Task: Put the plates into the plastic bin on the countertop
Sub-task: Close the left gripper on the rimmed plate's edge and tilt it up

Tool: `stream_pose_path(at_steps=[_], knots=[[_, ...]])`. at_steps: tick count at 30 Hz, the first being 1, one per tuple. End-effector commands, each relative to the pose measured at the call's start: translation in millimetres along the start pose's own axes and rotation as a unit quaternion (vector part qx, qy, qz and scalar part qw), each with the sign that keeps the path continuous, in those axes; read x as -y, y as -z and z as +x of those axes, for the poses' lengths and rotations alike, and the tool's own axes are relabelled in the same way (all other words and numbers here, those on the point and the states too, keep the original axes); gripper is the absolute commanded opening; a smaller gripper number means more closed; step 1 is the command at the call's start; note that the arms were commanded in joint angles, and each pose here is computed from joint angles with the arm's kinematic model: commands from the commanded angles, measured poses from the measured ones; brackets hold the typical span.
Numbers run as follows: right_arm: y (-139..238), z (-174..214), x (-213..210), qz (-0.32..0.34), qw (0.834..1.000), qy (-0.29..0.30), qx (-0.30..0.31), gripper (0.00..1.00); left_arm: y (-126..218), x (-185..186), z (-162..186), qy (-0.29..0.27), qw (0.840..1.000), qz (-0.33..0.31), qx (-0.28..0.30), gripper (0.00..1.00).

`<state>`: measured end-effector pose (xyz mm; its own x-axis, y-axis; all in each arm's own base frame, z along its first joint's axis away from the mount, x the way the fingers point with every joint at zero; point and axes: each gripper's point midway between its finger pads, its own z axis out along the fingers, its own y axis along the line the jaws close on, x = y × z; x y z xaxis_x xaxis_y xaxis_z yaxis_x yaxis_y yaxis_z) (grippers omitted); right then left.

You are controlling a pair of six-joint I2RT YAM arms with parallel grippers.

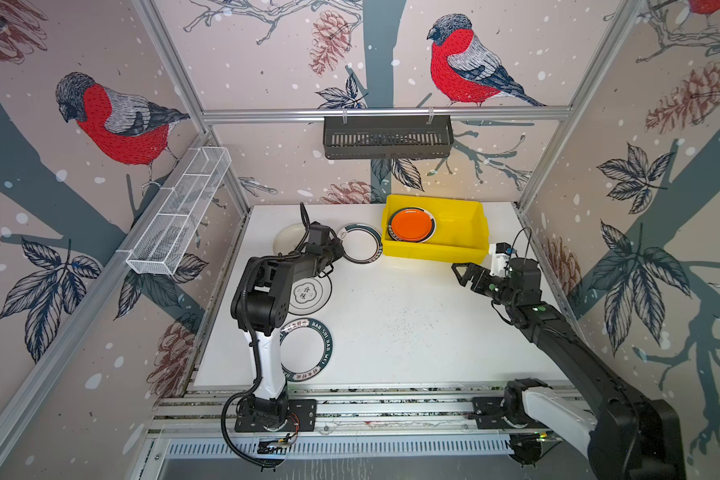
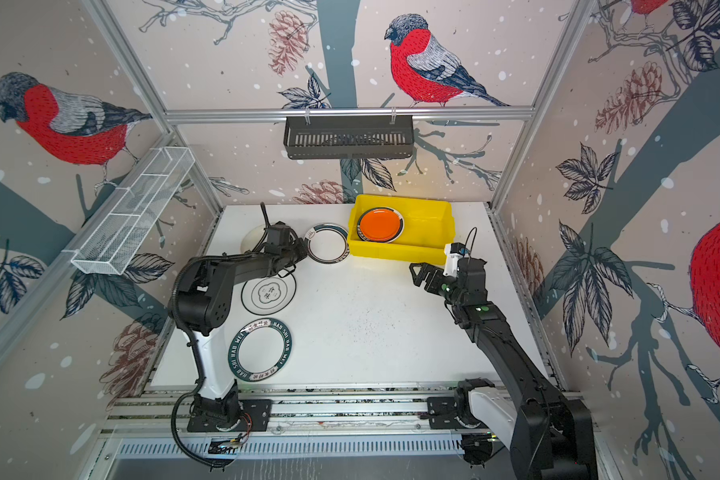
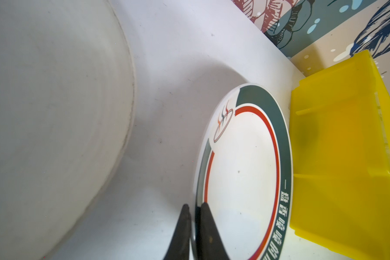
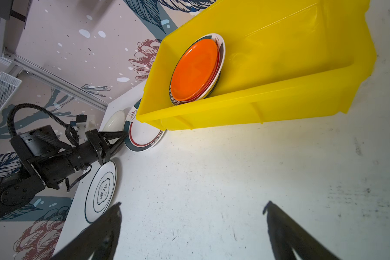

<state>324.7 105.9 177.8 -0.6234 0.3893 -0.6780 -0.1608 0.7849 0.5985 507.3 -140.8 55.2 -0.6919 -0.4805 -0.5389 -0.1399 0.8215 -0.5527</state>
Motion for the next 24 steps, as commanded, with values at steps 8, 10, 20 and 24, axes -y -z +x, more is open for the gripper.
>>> stream_pose_path(at_steps=[8, 10, 20, 24], knots=[[3.1, -2.8, -8.3, -0.019, 1.0, 0.01, 0.005, 1.0, 25.4, 12.5, -1.0, -0.011, 1.0, 0.019, -0.007, 0.0], [4.0, -2.4, -8.9, -0.021, 1.0, 0.009, 0.006, 1.0, 31.8, 16.6, -3.3, -0.016, 1.0, 0.022, -0.004, 0.0], [3.9, 2.7, -12.4, -0.038, 0.999, 0.004, 0.003, 1.0, 71.5, 29.5, -17.2, -0.036, 0.999, 0.029, 0.027, 0.0], [3.9, 3.2, -15.2, -0.045, 0.999, 0.001, 0.001, 1.0, 91.0, 36.3, -22.1, -0.039, 0.998, 0.039, 0.044, 0.0]])
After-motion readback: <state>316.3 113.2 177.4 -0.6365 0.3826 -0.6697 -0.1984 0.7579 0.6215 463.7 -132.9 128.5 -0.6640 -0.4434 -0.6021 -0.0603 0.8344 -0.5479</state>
